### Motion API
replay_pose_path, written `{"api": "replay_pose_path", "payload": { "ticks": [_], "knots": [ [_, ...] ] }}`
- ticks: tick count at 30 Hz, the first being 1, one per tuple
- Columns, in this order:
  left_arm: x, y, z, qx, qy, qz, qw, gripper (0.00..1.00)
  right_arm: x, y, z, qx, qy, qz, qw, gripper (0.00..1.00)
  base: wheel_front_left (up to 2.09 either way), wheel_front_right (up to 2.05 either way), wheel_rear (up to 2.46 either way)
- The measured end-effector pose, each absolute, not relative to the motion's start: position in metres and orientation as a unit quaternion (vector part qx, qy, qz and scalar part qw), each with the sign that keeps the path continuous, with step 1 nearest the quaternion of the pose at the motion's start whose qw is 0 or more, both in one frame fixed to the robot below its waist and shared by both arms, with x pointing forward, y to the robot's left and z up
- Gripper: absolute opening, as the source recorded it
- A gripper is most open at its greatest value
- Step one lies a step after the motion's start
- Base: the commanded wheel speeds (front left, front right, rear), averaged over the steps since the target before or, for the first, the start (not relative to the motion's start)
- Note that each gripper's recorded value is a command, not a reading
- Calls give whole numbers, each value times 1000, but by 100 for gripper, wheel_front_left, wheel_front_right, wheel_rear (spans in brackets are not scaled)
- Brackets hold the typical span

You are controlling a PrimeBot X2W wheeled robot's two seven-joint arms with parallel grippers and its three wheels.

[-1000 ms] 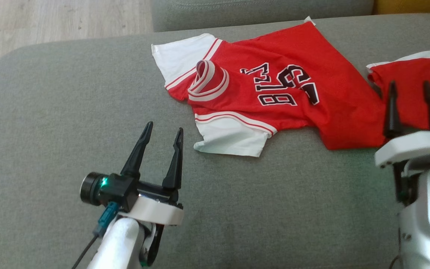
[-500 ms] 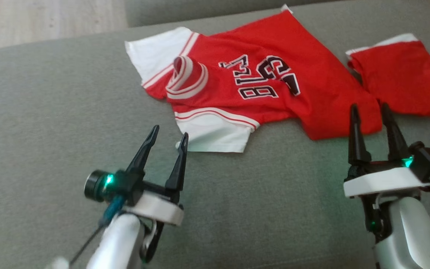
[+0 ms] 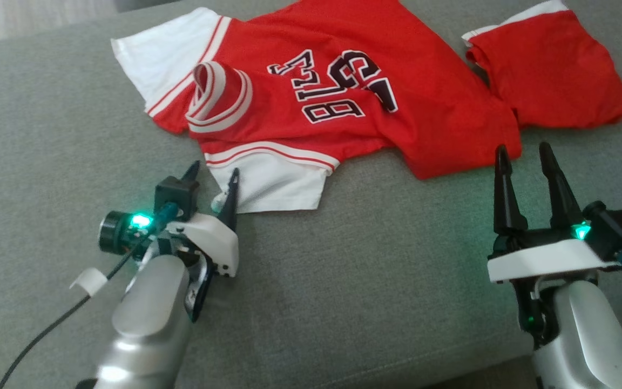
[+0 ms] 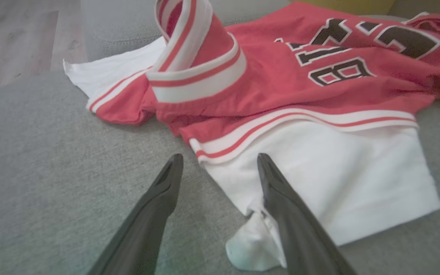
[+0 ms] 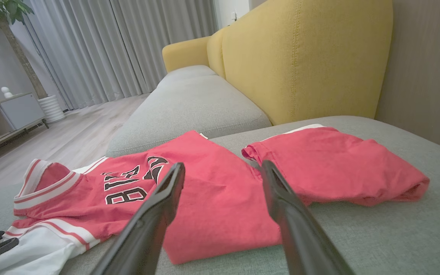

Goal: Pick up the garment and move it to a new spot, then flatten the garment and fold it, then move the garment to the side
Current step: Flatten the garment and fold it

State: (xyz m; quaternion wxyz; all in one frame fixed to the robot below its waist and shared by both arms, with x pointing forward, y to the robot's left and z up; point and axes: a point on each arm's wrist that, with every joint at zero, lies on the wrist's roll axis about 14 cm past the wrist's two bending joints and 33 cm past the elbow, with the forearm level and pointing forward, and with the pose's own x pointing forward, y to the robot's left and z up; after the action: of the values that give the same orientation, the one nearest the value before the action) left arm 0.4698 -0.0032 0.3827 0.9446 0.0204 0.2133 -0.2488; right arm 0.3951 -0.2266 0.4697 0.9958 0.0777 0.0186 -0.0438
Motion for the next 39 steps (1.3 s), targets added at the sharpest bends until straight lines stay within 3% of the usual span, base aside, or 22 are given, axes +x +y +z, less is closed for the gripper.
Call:
{"api": "replay_pose_path", "payload": {
  "ticks": [8,10,16,25,39],
  "knots": [
    [485,-8,366,34,244,-254,935,100,401,-229,470,78,15,-47,996,100,0,0,0],
    [487,-11,365,36,248,-263,932,0,401,-231,470,81,14,-49,995,100,0,0,0],
    [491,-5,375,20,218,-256,942,0,402,-230,471,83,10,-48,995,100,0,0,0],
    [508,64,416,-13,133,-157,979,0,412,-212,483,79,-6,-19,997,100,0,0,0],
    [447,181,422,-15,120,-23,992,0,421,-159,484,81,13,56,995,100,0,0,0]
  ]
}}
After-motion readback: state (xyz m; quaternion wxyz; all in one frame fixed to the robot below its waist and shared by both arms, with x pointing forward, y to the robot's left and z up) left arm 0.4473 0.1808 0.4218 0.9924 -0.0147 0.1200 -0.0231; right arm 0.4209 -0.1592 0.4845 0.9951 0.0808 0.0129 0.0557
